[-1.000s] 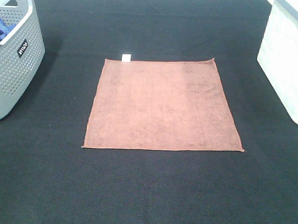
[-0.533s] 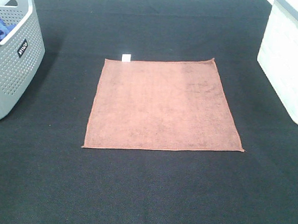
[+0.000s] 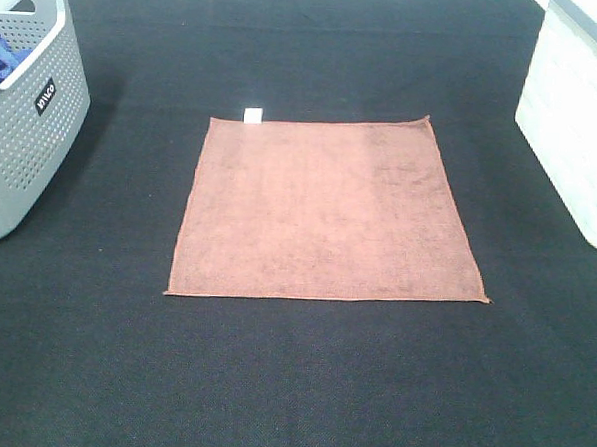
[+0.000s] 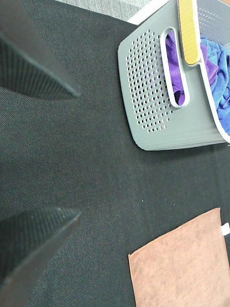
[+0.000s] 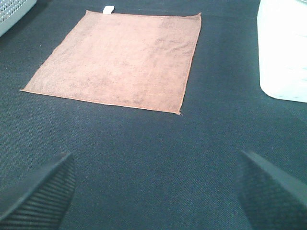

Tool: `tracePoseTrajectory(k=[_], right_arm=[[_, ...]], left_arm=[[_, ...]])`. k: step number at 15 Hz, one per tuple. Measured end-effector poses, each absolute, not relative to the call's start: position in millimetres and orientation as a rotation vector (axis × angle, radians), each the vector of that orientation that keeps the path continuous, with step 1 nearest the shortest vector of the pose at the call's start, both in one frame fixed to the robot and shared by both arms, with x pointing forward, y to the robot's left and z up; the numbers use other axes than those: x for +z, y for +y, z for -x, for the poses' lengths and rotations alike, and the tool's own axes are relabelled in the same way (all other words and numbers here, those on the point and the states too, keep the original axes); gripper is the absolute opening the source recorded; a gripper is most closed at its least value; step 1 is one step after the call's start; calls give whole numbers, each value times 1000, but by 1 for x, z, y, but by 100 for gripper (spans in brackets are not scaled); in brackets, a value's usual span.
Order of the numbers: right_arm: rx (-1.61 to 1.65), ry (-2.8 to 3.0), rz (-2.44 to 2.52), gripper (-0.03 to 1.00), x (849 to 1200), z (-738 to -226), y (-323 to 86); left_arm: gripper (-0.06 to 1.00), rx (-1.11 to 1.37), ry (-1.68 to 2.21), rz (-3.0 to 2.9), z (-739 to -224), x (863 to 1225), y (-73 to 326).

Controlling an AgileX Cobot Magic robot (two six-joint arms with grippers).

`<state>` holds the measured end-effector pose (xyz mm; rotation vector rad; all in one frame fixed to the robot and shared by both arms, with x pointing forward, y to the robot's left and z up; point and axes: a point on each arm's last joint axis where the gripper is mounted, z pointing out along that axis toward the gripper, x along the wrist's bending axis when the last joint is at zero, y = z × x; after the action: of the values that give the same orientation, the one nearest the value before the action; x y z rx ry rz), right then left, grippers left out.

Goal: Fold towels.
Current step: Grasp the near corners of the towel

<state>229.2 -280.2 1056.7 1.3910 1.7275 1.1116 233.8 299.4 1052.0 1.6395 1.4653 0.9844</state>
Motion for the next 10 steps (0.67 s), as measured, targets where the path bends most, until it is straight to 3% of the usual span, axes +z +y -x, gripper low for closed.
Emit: tracePoseTrajectory(k=[10], right_arm=[[1112, 1728, -1391, 85, 1057, -229, -280]], left_arm=[[62, 985, 1465, -1640, -234, 1052, 299]])
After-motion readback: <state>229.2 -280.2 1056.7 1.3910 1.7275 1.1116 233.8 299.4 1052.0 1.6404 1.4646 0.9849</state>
